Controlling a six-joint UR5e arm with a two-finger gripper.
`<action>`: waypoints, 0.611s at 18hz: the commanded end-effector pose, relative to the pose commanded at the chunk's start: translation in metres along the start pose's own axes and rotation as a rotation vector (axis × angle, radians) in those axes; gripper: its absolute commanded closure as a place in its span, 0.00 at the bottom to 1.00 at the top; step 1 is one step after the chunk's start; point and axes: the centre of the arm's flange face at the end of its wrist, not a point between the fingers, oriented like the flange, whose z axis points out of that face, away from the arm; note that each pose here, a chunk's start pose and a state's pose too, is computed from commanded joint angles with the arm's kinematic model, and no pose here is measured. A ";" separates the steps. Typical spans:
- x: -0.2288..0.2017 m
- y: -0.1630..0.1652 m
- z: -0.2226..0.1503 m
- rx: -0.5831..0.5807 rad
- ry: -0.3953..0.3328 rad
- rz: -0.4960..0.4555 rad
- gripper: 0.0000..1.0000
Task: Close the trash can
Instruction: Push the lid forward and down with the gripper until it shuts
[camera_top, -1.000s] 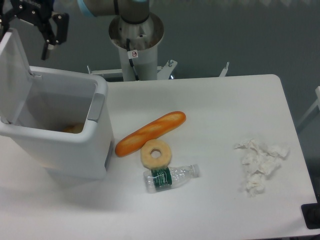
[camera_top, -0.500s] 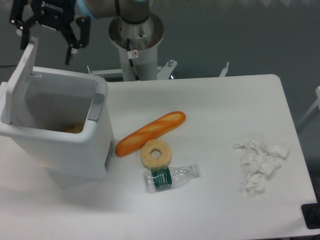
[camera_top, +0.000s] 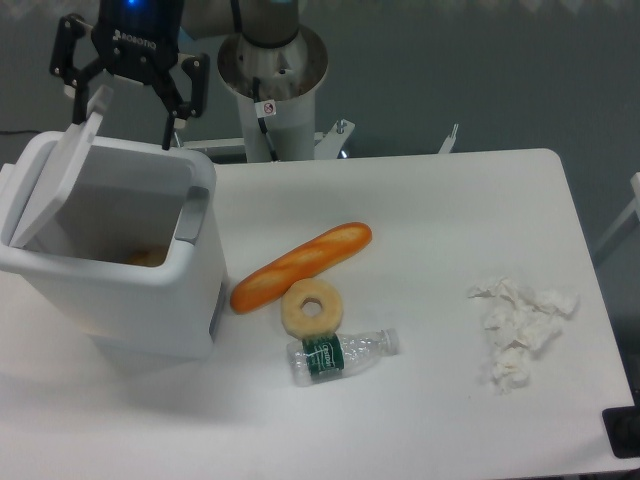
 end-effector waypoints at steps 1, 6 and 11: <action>-0.003 -0.001 0.007 -0.011 0.003 -0.005 0.00; -0.024 0.000 0.027 -0.063 -0.069 -0.025 0.00; -0.033 -0.001 0.036 -0.080 -0.073 -0.037 0.00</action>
